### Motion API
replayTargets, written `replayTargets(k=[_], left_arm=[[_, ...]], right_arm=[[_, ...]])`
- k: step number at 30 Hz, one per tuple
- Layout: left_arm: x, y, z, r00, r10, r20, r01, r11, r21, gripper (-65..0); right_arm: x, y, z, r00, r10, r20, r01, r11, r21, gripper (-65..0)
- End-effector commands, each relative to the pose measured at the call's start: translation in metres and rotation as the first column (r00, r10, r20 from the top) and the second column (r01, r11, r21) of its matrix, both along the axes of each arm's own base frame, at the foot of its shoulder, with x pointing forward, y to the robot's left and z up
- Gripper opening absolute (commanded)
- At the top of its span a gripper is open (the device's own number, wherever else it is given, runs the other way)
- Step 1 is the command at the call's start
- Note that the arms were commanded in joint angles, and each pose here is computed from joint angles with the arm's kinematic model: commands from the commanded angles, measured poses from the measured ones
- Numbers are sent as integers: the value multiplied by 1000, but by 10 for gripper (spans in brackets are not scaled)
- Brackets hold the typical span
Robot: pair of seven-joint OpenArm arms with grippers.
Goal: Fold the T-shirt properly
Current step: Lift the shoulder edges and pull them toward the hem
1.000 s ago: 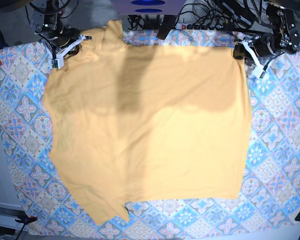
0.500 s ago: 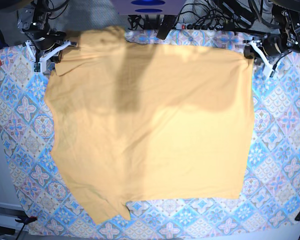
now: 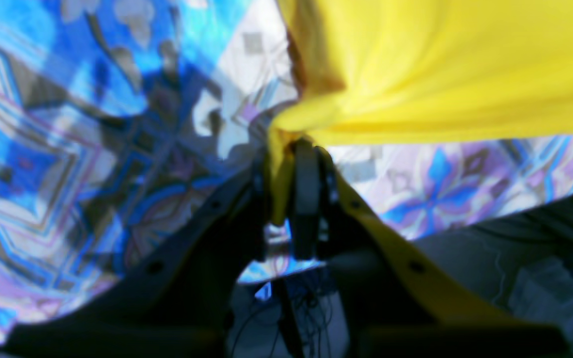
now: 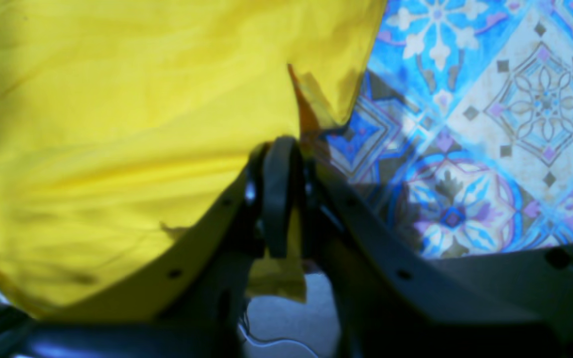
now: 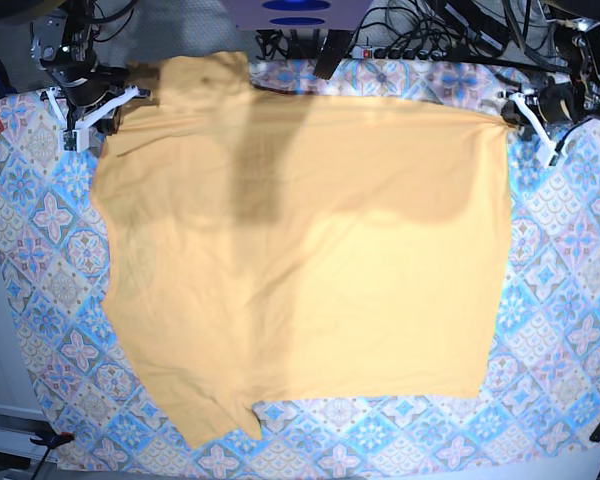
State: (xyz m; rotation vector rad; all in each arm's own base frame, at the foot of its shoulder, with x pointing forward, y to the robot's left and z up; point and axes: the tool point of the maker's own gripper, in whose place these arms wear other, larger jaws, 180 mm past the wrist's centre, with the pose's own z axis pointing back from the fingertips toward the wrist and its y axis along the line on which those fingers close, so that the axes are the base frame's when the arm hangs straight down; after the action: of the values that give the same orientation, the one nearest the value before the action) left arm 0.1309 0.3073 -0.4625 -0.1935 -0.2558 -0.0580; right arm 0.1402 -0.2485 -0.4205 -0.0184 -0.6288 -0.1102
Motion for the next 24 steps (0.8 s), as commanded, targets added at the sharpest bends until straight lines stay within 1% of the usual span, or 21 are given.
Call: replayTargets(k=[1,4,8,14,17,19,21,24], left_arm=[[7,8,8,1000,-5,20,4,1000,20,-587],[12,6,9,1000,-6,30,6,1000,16,-587],[14,5,10,1000,-8,19,8,1000,7,-587],[27,-12,20,996,27,86,-17,994,-109,-587],[26,-16,21,997,23,69,-14,991,-133,-585],[36,-19,29,996,1,93,11,992,-124,-585],[40,-26,33,994,-43,97,54,992,-114,-585],[48,-32,45,989,-89,115,100,991,-90,-585]], right_arm=[[6,-5,9,999,3,38,-3,1000,-17,-624],[6,-5,9,999,5,37,-4,1000,-16,-624],[6,-4,9,999,6,37,-5,1000,-16,-624],[10,-3,10,999,10,44,-9,1000,-15,-624],[14,-3,12,998,14,54,-13,1000,-21,-624],[17,-5,16,998,27,59,-24,998,-50,-624],[18,-6,18,997,40,58,-36,997,-75,-624],[23,1,19,995,87,52,-81,990,-115,-624]])
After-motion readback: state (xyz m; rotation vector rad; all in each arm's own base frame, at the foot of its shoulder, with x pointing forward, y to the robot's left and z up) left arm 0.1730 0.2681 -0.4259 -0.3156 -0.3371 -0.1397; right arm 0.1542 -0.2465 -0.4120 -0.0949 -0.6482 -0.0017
